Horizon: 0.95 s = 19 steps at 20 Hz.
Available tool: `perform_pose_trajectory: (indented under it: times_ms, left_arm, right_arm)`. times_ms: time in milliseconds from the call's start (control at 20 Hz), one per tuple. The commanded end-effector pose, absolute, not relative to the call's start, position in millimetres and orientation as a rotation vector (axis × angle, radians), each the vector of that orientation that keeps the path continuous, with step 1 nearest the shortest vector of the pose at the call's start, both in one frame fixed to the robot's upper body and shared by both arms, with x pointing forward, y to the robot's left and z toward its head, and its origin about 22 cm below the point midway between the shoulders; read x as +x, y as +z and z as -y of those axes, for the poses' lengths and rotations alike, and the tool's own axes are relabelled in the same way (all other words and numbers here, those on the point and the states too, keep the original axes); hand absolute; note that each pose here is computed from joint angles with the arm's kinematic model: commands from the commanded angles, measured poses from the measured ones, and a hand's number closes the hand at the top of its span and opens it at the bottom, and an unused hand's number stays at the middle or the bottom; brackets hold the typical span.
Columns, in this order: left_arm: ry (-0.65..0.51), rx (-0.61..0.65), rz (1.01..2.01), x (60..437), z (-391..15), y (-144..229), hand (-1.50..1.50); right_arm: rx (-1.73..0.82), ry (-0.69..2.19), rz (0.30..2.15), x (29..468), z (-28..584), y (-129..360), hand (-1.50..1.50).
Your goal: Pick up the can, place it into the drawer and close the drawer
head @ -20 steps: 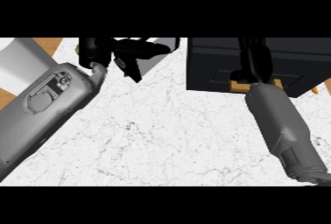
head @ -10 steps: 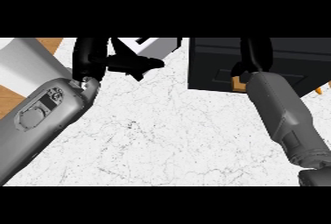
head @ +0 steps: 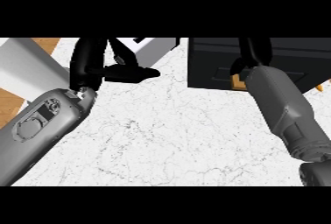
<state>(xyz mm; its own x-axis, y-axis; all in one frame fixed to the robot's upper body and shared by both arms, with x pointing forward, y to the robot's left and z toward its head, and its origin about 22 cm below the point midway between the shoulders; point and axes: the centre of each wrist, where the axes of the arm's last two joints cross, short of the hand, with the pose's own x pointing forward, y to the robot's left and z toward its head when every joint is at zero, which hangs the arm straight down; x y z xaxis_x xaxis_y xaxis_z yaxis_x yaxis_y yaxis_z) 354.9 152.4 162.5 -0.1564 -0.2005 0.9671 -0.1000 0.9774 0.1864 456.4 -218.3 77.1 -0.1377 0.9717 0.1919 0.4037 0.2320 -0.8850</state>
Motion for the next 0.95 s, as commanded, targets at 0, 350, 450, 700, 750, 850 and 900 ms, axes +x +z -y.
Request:
perform_pose_trajectory:
  times_ms: [0, 350, 450, 700, 750, 850, 900]
  left_arm:
    - [-0.076, 0.231, 1.725, 357.4, -156.8, 162.9, -1.5]
    - [-0.085, 0.235, 1.732, 350.1, -162.3, 148.8, -1.5]
    - [-0.083, 0.247, 1.711, 349.0, -173.7, 151.1, -1.5]
    - [-0.048, 0.251, 1.704, 342.6, -176.8, 148.7, -1.5]
    - [-0.055, 0.265, 1.723, 340.2, -189.6, 150.8, -1.5]
    - [-0.054, 0.255, 1.717, 338.6, -189.3, 138.9, -1.5]
    - [-0.047, 0.278, 1.694, 342.2, -186.1, 142.1, -1.5]
  right_arm:
    - [-1.142, 0.637, 1.853, 464.4, 181.2, 99.6, -1.5]
    - [-0.923, 0.443, 1.934, 465.6, 175.9, 103.0, -1.5]
    - [-0.855, 0.367, 1.941, 468.8, 174.4, 113.5, -1.5]
    - [-0.659, 0.196, 1.948, 466.1, 171.9, 104.0, -1.5]
    - [-0.644, 0.18, 1.947, 468.7, 178.8, 111.7, -1.5]
    - [-0.628, 0.164, 1.955, 469.2, 170.2, 113.6, -1.5]
    - [-0.602, 0.199, 1.956, 469.3, 180.1, 112.7, -1.5]
